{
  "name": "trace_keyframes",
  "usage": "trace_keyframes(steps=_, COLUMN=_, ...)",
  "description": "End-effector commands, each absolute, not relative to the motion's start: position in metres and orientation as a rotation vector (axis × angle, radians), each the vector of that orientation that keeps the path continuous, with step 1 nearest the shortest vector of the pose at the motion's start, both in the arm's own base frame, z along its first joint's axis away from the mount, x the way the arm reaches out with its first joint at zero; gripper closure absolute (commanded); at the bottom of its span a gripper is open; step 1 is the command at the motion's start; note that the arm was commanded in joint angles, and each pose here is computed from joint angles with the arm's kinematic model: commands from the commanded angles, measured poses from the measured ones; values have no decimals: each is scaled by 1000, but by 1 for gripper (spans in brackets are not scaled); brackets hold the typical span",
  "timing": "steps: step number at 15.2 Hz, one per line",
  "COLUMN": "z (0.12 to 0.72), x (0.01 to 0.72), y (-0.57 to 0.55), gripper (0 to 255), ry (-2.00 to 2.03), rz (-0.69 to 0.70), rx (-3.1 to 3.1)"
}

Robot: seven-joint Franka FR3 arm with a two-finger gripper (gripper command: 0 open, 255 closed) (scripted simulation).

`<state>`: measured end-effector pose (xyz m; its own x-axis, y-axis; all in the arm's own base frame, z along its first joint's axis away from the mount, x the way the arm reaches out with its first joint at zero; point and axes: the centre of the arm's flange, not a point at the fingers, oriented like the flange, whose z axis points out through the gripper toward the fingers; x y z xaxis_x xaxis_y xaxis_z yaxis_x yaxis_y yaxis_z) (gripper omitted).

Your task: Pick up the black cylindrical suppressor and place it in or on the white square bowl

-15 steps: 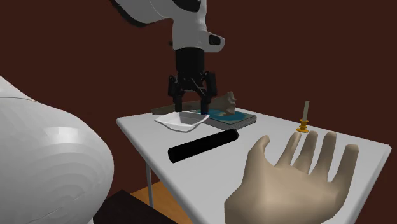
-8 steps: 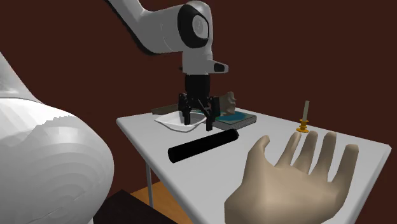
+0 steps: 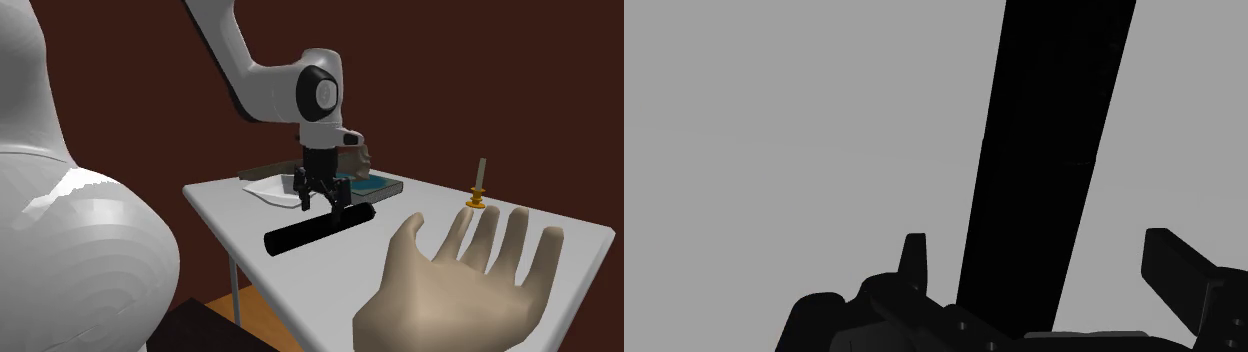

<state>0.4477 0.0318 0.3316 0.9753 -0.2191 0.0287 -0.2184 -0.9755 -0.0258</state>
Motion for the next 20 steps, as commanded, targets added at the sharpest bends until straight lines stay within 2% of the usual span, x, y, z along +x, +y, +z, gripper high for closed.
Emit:
trace_keyframes(steps=1, z=322, x=449, y=32, gripper=0, ry=345, rz=-53, rx=-3098)
trace_keyframes(steps=5, z=298, x=450, y=32, gripper=0, ry=345, rz=-53, rx=-3098)
trace_keyframes(steps=13, z=298, x=450, y=32, gripper=0, ry=345, rz=-53, rx=-3098)
trace_keyframes(steps=14, z=298, x=450, y=32, gripper=255, ry=345, rz=-53, rx=-3098)
trace_keyframes(steps=20, z=298, x=450, y=32, gripper=255, ry=345, rz=-53, rx=-3098)
